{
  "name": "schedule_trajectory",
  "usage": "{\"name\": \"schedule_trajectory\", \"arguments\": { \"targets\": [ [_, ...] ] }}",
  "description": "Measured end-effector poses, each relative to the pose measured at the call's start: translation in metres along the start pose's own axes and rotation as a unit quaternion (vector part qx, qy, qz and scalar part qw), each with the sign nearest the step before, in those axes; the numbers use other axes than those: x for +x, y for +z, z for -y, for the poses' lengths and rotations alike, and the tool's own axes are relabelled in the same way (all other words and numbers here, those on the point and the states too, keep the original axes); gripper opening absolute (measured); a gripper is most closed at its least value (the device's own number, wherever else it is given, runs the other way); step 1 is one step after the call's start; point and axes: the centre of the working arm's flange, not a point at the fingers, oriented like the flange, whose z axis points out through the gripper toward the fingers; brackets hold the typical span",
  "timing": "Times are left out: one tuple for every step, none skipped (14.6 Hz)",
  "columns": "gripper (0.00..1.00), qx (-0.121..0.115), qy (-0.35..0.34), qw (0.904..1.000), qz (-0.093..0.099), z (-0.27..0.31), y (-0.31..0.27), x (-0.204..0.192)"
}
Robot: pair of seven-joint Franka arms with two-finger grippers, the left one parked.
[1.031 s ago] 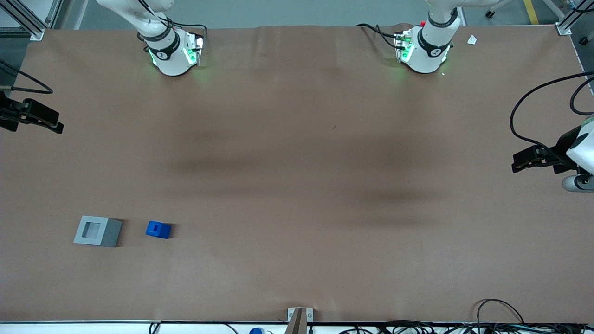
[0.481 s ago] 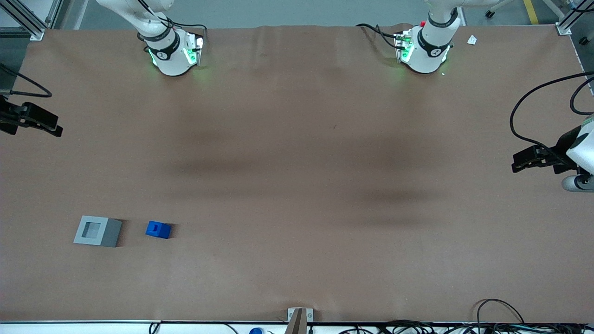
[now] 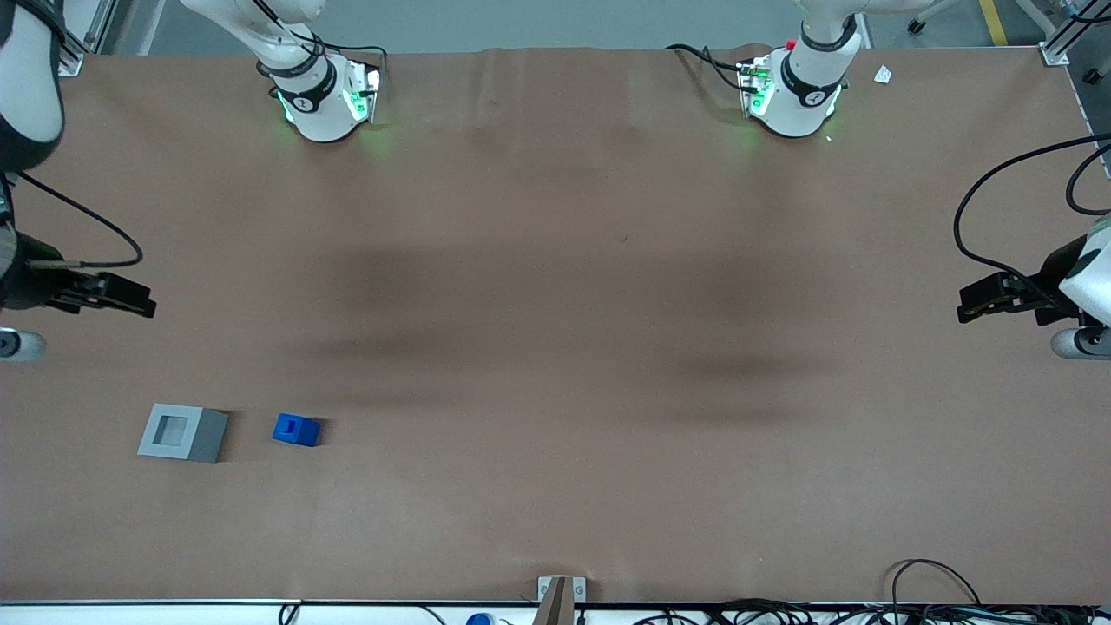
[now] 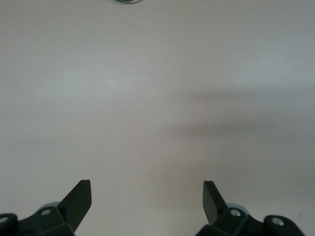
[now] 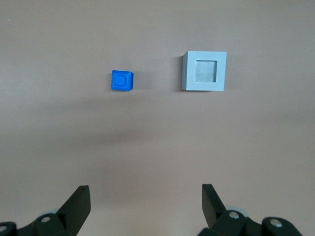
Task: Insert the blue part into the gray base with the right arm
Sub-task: 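Move the open right gripper over the blue block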
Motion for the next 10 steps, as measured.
{"name": "schedule_trajectory", "arguments": {
  "targets": [
    [1.00, 0.001, 0.000, 1.0000, 0.001, 0.001, 0.012, 0.006],
    [1.00, 0.002, 0.001, 1.0000, 0.002, 0.002, 0.025, 0.013],
    [1.00, 0.003, 0.002, 1.0000, 0.004, 0.003, 0.040, 0.021],
    [1.00, 0.005, 0.005, 1.0000, 0.006, 0.006, 0.057, 0.029],
    [1.00, 0.006, 0.009, 0.9999, 0.008, 0.012, 0.074, 0.037],
    [1.00, 0.007, 0.014, 0.9998, 0.012, 0.018, 0.091, 0.044],
    [1.00, 0.008, 0.020, 0.9996, 0.016, 0.026, 0.107, 0.050],
    [1.00, 0.008, 0.027, 0.9994, 0.020, 0.035, 0.121, 0.054],
    [1.00, 0.008, 0.032, 0.9992, 0.022, 0.042, 0.134, 0.058],
    [1.00, 0.009, 0.036, 0.9991, 0.020, 0.048, 0.144, 0.062]
  ]
}}
